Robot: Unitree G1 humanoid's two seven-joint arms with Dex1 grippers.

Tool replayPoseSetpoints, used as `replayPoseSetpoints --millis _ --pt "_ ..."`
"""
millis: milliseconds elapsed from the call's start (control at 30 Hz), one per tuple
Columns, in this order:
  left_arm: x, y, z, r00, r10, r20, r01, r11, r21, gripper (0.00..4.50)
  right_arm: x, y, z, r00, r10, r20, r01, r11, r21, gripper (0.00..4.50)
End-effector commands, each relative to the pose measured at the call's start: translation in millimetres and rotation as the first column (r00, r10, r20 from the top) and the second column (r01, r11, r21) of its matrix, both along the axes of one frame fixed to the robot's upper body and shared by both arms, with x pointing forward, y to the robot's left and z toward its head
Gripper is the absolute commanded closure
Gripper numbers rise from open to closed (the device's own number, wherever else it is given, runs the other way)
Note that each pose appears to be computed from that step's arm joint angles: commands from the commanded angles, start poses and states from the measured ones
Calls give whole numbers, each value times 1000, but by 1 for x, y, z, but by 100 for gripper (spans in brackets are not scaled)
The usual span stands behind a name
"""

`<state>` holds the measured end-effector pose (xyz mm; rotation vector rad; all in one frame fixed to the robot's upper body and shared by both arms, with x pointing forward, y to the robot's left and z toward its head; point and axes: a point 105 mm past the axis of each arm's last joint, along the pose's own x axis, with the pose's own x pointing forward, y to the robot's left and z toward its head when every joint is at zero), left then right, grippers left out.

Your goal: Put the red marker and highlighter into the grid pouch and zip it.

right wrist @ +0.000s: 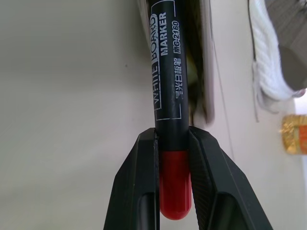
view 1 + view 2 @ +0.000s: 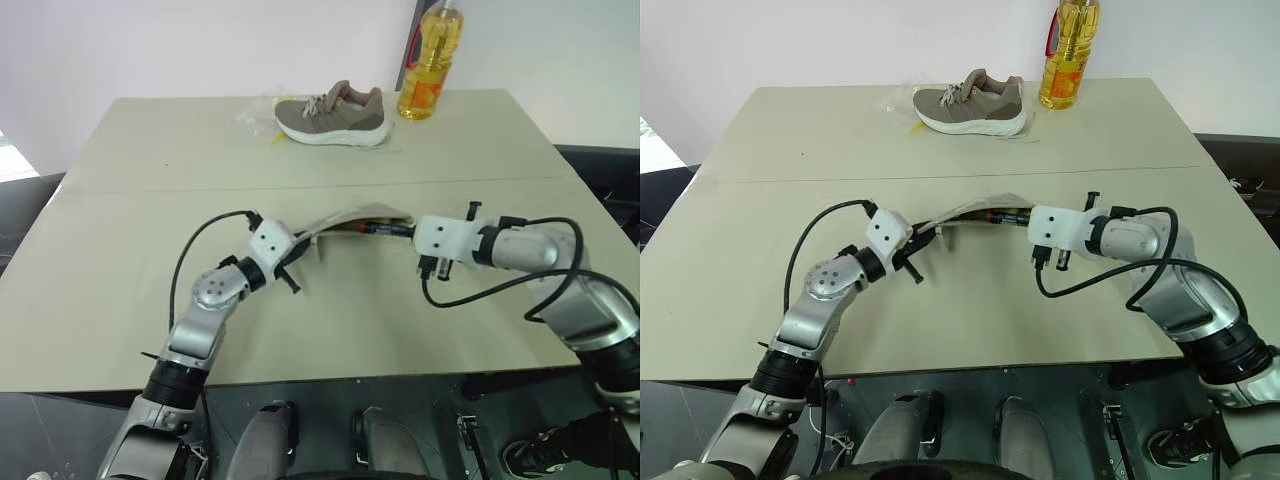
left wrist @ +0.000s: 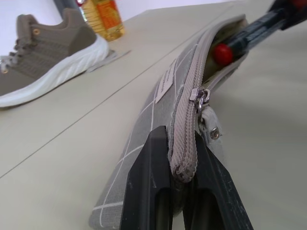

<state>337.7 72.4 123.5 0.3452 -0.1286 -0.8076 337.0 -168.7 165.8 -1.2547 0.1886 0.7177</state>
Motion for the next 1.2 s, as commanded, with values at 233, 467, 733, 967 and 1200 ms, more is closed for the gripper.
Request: replayPoseSetpoints --millis 233,467,733,967,1200 --pt "-24 -32 10 986 -165 23 164 986 43 450 -2 57 17 984 156 82 -150 986 -80 419" --pt "-21 -28 12 992 -125 7 125 992 6 450 0 64 23 972 198 124 -186 977 -100 316" --pt "-2 -4 29 995 -25 -95 6 979 -204 450 4 36 67 977 119 178 -140 984 110 179" --pt "18 2 51 974 -26 -225 -69 912 -404 450 -30 47 66 972 184 -147 -69 820 568 179" --pt "15 -12 67 952 -141 -270 -18 858 -513 450 -21 96 34 939 150 -311 147 641 754 179"
